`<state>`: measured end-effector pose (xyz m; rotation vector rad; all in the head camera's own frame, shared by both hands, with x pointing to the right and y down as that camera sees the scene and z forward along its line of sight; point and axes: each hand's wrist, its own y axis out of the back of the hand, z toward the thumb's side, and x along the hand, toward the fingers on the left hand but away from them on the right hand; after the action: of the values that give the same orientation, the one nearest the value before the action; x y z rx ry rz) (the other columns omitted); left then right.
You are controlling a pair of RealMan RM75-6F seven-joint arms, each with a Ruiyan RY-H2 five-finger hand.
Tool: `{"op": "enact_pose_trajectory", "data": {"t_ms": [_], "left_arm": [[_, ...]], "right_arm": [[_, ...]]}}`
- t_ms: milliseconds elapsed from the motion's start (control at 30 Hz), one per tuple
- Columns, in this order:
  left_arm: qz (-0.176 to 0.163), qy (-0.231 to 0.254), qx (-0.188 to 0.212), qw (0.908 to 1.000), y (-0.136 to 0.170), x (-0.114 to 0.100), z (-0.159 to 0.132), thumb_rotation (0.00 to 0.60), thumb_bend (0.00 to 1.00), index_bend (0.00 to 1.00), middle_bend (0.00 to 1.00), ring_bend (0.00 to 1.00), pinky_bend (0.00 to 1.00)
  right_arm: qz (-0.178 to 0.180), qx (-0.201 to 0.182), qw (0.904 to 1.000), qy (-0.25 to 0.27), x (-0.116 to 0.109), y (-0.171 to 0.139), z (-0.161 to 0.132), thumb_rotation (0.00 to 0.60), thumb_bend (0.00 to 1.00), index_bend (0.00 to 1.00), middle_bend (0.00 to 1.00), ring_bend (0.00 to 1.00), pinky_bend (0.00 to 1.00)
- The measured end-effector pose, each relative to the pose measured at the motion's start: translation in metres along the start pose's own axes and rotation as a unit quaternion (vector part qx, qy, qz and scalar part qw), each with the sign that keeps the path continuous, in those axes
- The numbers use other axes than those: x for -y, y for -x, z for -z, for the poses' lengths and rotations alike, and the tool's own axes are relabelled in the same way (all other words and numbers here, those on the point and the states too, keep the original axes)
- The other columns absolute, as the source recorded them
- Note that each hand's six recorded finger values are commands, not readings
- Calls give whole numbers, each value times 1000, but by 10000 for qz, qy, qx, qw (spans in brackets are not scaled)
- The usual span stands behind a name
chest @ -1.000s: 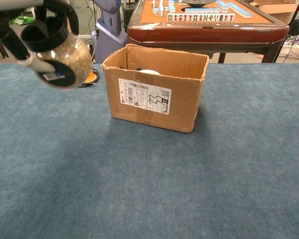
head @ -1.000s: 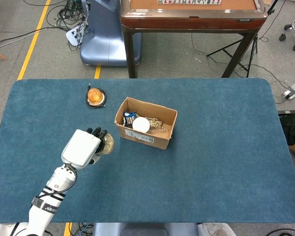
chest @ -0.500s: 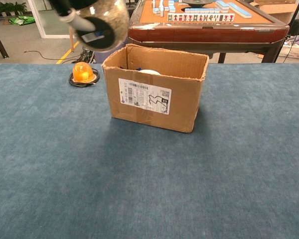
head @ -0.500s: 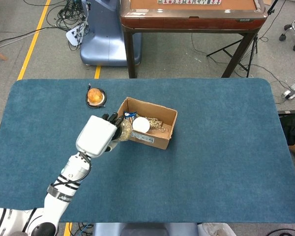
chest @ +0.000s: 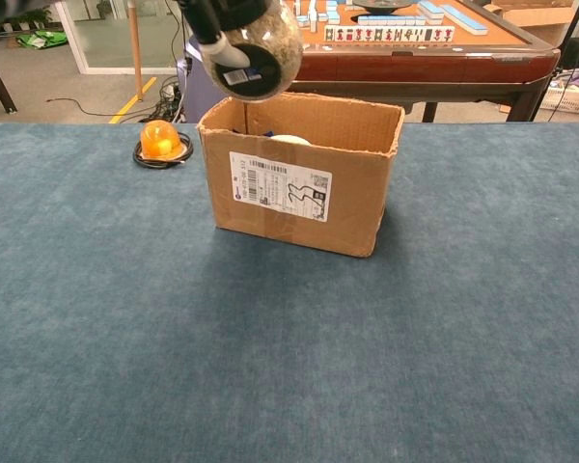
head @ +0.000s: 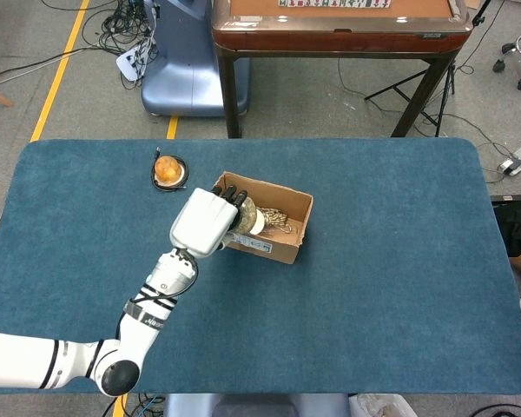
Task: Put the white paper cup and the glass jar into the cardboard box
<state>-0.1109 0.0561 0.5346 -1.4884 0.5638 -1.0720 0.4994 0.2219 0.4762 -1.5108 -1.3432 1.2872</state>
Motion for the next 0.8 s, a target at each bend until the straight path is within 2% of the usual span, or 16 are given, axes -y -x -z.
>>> {"op": "enact_pose_trajectory", "data": {"t_ms": [167, 367, 433, 567, 667, 800], "left_arm": [[18, -37, -33, 10000, -11, 5, -6, 600, 294, 570, 610, 531, 774], [79, -39, -20, 10000, -24, 16, -14, 600, 293, 517, 546, 519, 708], [101, -69, 8, 9999, -27, 21, -17, 600, 293, 454, 508, 507, 694], [149, -115, 75, 9998, -34, 30, -25, 600, 286, 168, 367, 446, 647], [185, -77, 63, 9998, -37, 32, -28, 600, 198, 22, 260, 387, 613], [185, -21, 7, 9998, -37, 31, -26, 600, 118, 0, 178, 347, 593]], "right_arm": [[5, 2, 10000, 31, -1, 0, 1, 600, 331, 309, 418, 371, 342], [-72, -45, 10000, 8, 2, 0, -1, 600, 332, 309, 418, 371, 342], [-92, -55, 9999, 0, 3, 0, -1, 600, 332, 309, 418, 371, 342], [-127, -68, 9999, 1, 4, 2, -2, 600, 332, 309, 418, 371, 342], [-140, -81, 9999, 7, 4, 2, -3, 600, 332, 309, 418, 371, 342], [-132, -94, 9999, 10, 5, 1, -3, 600, 331, 309, 418, 371, 342]]}}
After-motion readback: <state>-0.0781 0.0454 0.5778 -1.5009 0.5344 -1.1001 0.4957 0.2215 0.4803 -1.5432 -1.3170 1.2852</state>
